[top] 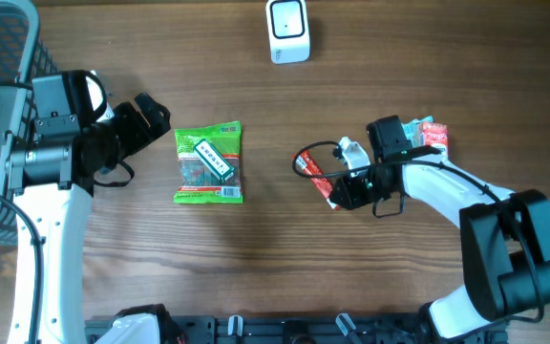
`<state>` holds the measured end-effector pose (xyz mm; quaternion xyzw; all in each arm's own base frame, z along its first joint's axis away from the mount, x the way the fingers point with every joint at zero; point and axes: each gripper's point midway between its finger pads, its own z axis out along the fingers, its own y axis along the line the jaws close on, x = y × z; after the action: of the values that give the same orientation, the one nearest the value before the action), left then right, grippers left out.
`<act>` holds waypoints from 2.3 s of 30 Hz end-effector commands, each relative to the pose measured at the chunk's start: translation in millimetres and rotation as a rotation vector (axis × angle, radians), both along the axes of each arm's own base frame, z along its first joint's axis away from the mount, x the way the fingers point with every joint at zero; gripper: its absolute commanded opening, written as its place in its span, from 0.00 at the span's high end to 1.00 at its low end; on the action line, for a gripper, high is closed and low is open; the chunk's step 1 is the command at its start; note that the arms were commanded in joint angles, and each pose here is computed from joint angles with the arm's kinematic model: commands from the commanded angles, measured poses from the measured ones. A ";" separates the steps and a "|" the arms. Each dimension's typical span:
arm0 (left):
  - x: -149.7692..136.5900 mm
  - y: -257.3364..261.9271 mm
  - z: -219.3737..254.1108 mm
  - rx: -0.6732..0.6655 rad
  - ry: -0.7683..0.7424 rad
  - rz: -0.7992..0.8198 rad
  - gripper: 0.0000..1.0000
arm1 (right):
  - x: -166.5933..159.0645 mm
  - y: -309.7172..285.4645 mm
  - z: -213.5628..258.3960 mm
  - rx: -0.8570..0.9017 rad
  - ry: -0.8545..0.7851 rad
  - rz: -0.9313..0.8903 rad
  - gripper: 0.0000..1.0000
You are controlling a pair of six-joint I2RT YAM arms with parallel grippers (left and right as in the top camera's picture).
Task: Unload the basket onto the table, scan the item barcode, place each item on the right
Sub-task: 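Hold the red stick's barcode over the white scanner with the right gripper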
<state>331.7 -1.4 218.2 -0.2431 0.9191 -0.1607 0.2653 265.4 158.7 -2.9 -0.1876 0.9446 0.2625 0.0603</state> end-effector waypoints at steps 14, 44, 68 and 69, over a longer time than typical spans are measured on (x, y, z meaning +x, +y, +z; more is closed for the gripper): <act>2.7 3.2 3.9 0.011 -0.013 0.002 0.00 | 69.7 -31.7 143.2 -0.228 -0.464 -0.112 0.96; 2.7 3.1 3.9 0.011 -0.013 0.002 0.00 | 213.8 -39.1 259.9 -0.929 -0.923 -0.102 0.96; 2.7 3.2 3.9 0.011 -0.013 0.002 0.00 | 311.9 22.5 131.2 -1.281 -1.105 0.207 0.95; 2.7 3.2 3.9 0.011 -0.013 0.002 0.00 | 312.7 23.0 125.5 -1.290 -1.101 0.224 0.96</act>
<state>331.7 -1.4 218.2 -0.2431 0.9191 -0.1607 0.2653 574.3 181.5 137.5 -0.3541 0.7356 -0.4257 0.3903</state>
